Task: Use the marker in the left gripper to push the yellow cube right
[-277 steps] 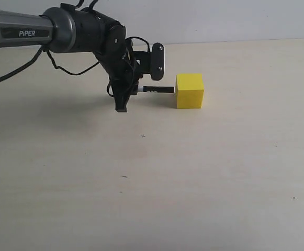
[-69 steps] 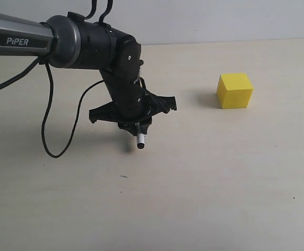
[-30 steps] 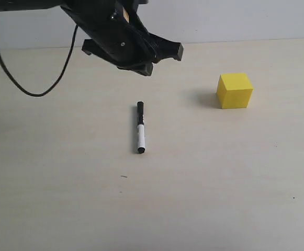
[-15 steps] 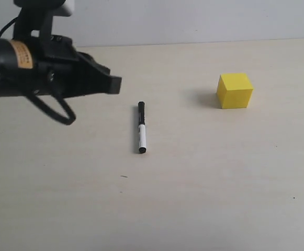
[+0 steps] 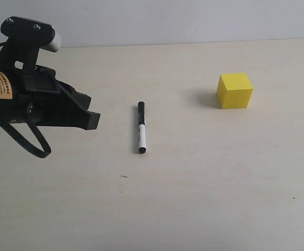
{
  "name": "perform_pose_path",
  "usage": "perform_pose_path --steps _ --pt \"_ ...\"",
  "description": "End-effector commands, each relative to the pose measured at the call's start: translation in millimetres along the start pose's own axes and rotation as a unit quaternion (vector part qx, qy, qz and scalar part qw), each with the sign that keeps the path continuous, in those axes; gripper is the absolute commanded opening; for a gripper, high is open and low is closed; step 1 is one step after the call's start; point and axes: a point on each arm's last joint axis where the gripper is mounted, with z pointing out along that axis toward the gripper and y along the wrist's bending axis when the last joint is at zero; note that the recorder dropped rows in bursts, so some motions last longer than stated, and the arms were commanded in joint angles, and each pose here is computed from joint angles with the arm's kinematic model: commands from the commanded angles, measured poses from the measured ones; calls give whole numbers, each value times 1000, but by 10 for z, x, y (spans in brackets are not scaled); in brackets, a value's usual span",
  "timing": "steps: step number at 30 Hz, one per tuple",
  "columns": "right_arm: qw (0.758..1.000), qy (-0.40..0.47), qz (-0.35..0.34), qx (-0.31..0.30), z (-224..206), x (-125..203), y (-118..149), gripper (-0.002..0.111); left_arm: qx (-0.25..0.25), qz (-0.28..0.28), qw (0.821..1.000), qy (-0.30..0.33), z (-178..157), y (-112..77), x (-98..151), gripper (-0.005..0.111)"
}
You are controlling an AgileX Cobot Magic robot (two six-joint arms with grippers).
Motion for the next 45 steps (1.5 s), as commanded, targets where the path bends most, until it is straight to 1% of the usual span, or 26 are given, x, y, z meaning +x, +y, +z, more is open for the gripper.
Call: perform_pose_path --steps 1,8,11,13,16,19,21,24,28,31,34,37,40,45 --pt "1000 -6 -2 -1 2 4 2 0 -1 4 1000 -1 6 8 13 0" --pt "1000 -2 -2 -1 2 10 1 0 1 4 1000 -15 6 3 -12 0" --pt "1000 -2 -2 -1 2 10 1 0 -7 24 999 -27 -49 59 -46 0" --pt "1000 -2 -2 -1 2 10 1 0 -17 12 999 -37 -118 131 -75 0" --pt "1000 -2 -2 -1 2 10 1 0 -33 -14 999 -29 -298 216 -74 0" --pt "1000 -2 -2 -1 2 10 1 0 -58 -32 998 -26 -564 327 -62 0" --pt "1000 -2 -2 -1 2 10 1 0 -77 -46 995 -47 -765 415 -57 0" --pt "1000 -2 -2 -1 2 10 1 0 -111 -69 987 -98 -1069 539 -18 0" --pt "1000 -2 -2 -1 2 10 1 0 -153 -108 969 -162 -1451 612 193 0" --pt "1000 -2 -2 -1 2 10 1 0 -181 -115 953 -215 -1713 578 412 0" --pt "1000 -2 -2 -1 2 10 1 0 -198 -116 938 -258 -1875 512 638 0" --pt "1000 -2 -2 -1 2 10 1 0 -202 -110 928 -293 -1957 436 843 0" --pt "1000 -2 -2 -1 2 10 1 0 -202 -104 920 -318 -1968 383 1035 0" --pt "1000 -2 -2 -1 2 10 1 0 -202 -102 917 -329 -1882 361 1256 0"
